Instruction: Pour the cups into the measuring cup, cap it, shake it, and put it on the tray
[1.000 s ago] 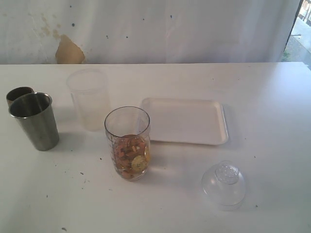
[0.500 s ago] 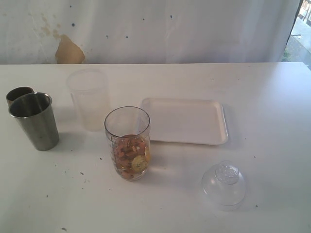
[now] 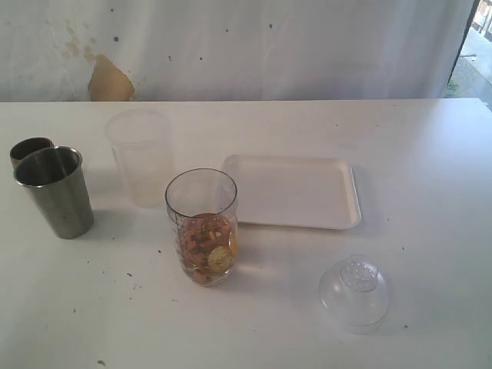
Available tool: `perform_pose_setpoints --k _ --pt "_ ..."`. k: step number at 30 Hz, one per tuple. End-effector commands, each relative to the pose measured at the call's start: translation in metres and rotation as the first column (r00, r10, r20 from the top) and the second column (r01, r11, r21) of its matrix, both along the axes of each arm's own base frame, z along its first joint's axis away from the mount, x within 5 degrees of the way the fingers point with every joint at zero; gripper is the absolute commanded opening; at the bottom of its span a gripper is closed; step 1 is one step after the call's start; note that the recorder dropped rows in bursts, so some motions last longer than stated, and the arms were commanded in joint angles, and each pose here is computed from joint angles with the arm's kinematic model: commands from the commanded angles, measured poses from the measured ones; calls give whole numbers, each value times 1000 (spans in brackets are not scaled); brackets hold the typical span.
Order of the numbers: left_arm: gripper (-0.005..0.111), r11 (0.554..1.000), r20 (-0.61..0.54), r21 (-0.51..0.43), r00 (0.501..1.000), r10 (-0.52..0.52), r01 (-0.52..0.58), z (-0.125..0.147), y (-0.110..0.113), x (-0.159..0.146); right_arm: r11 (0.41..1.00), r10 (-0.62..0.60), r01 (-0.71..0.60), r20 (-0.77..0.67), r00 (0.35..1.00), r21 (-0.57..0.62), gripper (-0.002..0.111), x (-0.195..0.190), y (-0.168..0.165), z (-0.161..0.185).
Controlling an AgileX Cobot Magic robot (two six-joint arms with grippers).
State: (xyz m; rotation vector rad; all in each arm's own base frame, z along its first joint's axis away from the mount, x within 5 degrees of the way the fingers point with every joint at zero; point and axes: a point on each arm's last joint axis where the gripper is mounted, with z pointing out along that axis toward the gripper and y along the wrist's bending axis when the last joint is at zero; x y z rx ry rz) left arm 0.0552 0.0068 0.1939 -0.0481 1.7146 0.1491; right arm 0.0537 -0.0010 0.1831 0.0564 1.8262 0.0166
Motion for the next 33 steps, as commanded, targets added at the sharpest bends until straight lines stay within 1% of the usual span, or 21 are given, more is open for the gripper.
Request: perform_pose_setpoints --k 1,12,13,15,17,19,22,23,24,26,27,29,33 --pt "0 1000 -2 -3 1000 0 0 -2 0 0 1000 2 -2 3 1000 -4 0 0 0 -1" --pt "0 1000 -2 -3 1000 0 0 -2 0 0 1000 2 -2 16 1000 -4 0 0 0 1" --pt "0 1000 -2 -3 1000 0 0 -2 0 0 1000 2 -2 43 999 -4 0 1 0 3" --pt "0 1000 -2 -3 1000 0 0 -2 0 0 1000 2 -1 155 988 -7 0 2 0 13" --pt "0 1000 -2 -3 1000 0 0 -2 0 0 1000 3 0 288 958 -9 0 3 0 25" --pt "0 1000 -3 -3 1000 0 0 -2 0 0 1000 4 1 382 924 -11 0 2 0 35" --pt "0 1000 -3 -3 1000 0 0 -2 0 0 1000 4 1 527 850 -9 0 -1 0 49" --pt "0 1000 -3 -3 1000 0 0 -2 0 0 1000 -5 -12 594 805 26 0 -4 0 56" --pt "0 1000 -3 -3 1000 0 0 -2 0 0 989 -40 -64 660 750 133 0 -7 0 63" --pt "0 1000 -3 -3 1000 0 0 -2 0 0 962 -67 -140 702 709 233 0 -10 0 68" --pt "0 1000 -3 -3 1000 0 0 -2 0 0 951 -72 -171 719 691 259 0 -11 1 70" --pt "0 1000 -3 -3 1000 0 0 -2 0 0 936 -75 -215 752 654 280 0 -14 1 74" --pt "0 1000 -3 -3 1000 0 0 -2 0 0 923 -66 -248 758 649 293 0 -14 3 75"
